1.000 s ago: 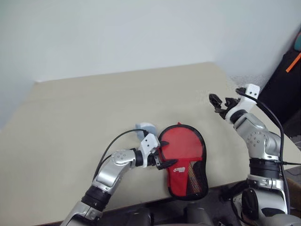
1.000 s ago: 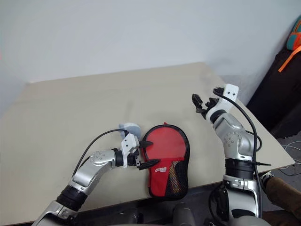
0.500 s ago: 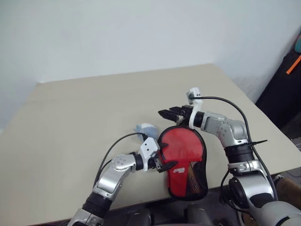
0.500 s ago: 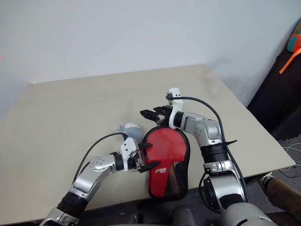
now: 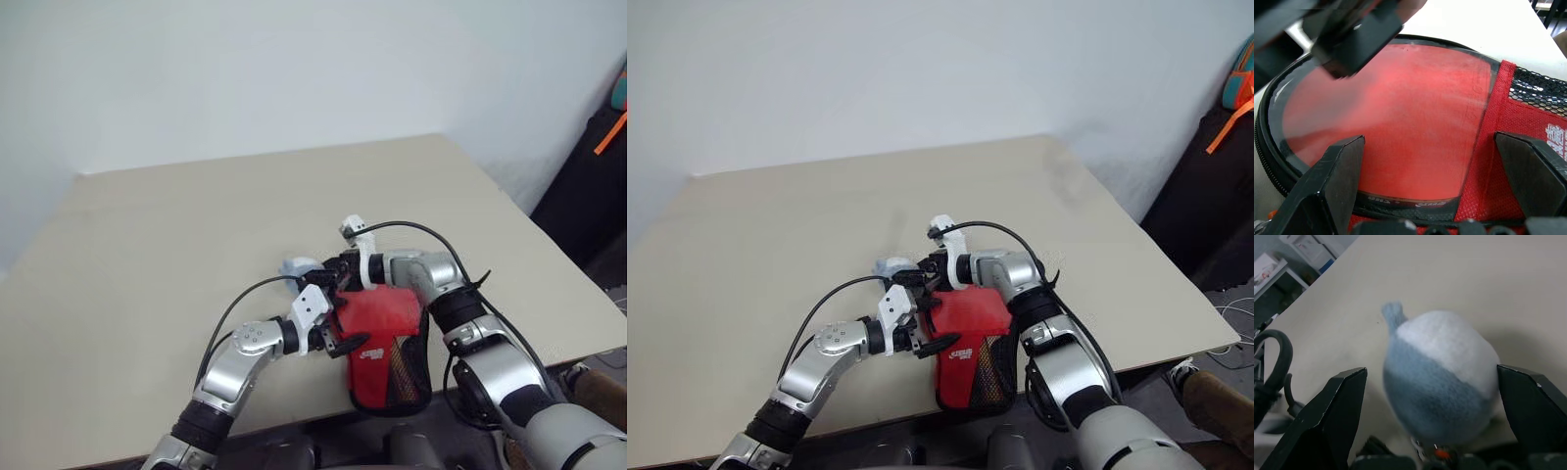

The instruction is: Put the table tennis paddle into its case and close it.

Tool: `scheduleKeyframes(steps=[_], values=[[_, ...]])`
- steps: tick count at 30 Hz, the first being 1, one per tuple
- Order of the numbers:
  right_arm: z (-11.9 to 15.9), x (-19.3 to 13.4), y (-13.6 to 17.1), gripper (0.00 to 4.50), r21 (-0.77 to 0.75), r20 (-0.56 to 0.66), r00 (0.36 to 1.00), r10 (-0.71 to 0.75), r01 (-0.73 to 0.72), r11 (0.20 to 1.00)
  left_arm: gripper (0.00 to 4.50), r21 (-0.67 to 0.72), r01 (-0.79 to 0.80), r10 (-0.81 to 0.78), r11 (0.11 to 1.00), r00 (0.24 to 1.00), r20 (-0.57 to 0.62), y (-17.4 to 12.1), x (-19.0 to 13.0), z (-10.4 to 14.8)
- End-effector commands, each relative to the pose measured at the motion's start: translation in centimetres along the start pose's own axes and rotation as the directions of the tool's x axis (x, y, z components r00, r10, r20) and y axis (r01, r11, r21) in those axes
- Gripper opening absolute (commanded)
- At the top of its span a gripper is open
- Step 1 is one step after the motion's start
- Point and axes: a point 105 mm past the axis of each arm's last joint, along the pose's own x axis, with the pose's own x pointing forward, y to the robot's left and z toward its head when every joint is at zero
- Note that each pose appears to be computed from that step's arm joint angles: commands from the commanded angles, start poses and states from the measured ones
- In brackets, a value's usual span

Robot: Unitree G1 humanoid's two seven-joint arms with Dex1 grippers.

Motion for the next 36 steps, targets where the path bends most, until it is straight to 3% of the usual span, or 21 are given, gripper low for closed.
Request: scheduleKeyframes(steps=[1,2,5,13,17,23,27,33,36], values=[[1.6,0.4,0.2,4.50,-0.068,0.028,1.000,-0.007,0.009,0.998,4.48,-0.080,-0.035,0.024,0.996,0.992,-0.126,0.0,-0.6,-3.4],[1.8,0.5,0.3,4.50,-0.082,0.036,0.999,-0.008,0.011,0.997,4.48,-0.083,-0.040,0.029,0.996,0.991,-0.127,0.1,-0.6,-3.5],[2.1,0.8,0.3,3.93,-0.099,0.057,0.998,-0.023,0.028,0.995,4.50,-0.087,-0.053,0.041,0.995,0.991,-0.129,0.2,-0.7,-3.5],[2.9,0.7,0.3,1.12,-0.115,0.121,0.992,-0.046,0.060,0.992,4.50,-0.104,-0.073,0.058,0.992,0.989,-0.139,0.3,-0.9,-3.6],[5.3,0.1,-0.7,0.09,-0.049,0.241,0.961,-0.137,0.154,0.987,4.50,-0.108,-0.077,0.061,0.991,0.988,-0.142,0.4,-0.9,-3.6],[7.3,-2.4,-5.2,0.05,0.108,0.360,0.839,-0.409,0.398,0.911,4.50,-0.113,-0.077,0.060,0.991,0.987,-0.147,0.5,-0.8,-3.5],[7.1,-6.1,-8.8,0.05,0.199,0.381,0.735,-0.561,0.527,0.826,4.50,-0.113,-0.082,0.065,0.990,0.986,-0.151,0.7,-0.7,-3.5],[5.7,-12.3,-12.4,0.05,0.283,0.380,0.615,-0.690,0.633,0.720,4.50,-0.110,-0.087,0.070,0.990,0.986,-0.154,1.0,-0.6,-3.4],[4.8,-14.5,-13.1,0.05,0.295,0.376,0.588,-0.716,0.657,0.694,4.50,-0.110,-0.091,0.073,0.990,0.985,-0.155,1.1,-0.5,-3.4]])
